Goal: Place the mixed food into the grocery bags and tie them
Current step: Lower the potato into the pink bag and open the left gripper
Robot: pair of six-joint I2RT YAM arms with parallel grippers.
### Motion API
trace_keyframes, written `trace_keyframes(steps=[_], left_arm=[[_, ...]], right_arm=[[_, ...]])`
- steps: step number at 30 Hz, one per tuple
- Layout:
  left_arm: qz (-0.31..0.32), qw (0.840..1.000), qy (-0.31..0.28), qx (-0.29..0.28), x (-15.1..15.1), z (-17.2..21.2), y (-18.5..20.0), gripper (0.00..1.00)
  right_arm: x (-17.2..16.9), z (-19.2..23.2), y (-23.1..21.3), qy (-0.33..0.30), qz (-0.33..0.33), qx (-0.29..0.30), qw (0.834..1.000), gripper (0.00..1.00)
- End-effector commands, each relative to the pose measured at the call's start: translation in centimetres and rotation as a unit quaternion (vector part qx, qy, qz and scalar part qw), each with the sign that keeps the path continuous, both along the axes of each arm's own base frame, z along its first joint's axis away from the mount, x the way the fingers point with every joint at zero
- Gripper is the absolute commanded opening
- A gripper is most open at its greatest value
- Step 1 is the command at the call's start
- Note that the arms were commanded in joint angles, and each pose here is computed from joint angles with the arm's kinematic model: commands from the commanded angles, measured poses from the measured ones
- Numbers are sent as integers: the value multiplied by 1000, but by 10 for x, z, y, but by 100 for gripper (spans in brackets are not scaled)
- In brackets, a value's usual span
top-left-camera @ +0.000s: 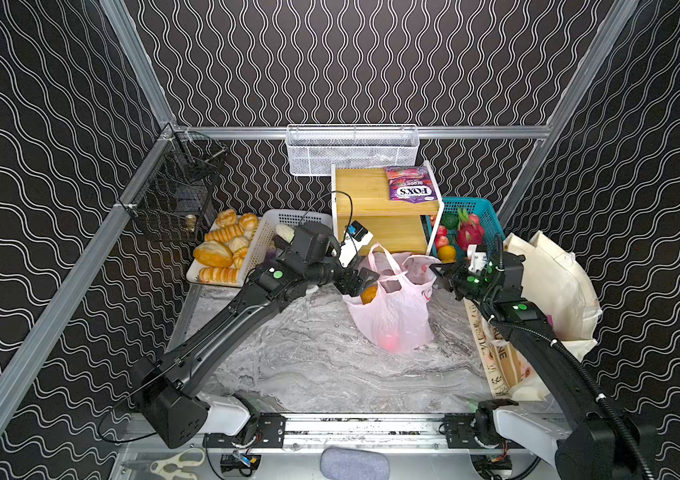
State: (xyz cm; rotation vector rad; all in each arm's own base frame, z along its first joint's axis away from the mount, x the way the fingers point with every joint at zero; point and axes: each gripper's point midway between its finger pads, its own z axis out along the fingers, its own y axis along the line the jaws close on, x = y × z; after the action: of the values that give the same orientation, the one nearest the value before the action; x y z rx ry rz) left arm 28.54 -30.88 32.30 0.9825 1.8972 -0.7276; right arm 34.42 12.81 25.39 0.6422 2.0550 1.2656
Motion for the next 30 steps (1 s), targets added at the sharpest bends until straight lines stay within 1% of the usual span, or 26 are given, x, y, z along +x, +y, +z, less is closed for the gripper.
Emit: trace_keyframes(steps=[1,4,8,11,12,14,16,21,24,26,28,29,30], left_arm=[[-34,998,-57,18,-7,7,-10,78],[-63,995,-73,39,-20,2,-26,78],[-77,991,-93,56,-25,0,-44,77],[-74,992,-89,58,-20,5,-56,68],[-75,992,-85,59,-18,6,-60,62],[-77,992,-80,60,-15,7,-65,47],[-76,992,-78,66,-13,6,-66,27],[-64,992,-52,99,-16,0,-55,0],[-54,993,-37,96,-19,7,-50,0],[-38,996,-29,81,-19,18,-47,0],[-36,997,-20,62,-24,32,-45,0],[-30,998,-14,53,-26,39,-43,0],[-19,999,-8,43,-26,47,-41,0]], right_arm=[[1,8,1,-12,2,8,1000,0],[0,9,2,-13,3,8,1000,0],[-1,10,1,-15,3,9,1000,0],[-1,9,2,-14,5,10,1000,0],[-2,10,2,-14,6,10,1000,0],[-2,9,3,-14,9,11,1000,0],[-3,9,4,-14,12,8,1000,0],[-5,12,6,-21,28,-4,999,0],[-5,19,10,-38,47,-13,998,1],[-7,26,13,-57,65,-32,996,6],[-9,37,12,-86,80,-62,991,13],[-12,46,13,-106,89,-78,987,18],[-15,53,13,-126,95,-95,983,25]])
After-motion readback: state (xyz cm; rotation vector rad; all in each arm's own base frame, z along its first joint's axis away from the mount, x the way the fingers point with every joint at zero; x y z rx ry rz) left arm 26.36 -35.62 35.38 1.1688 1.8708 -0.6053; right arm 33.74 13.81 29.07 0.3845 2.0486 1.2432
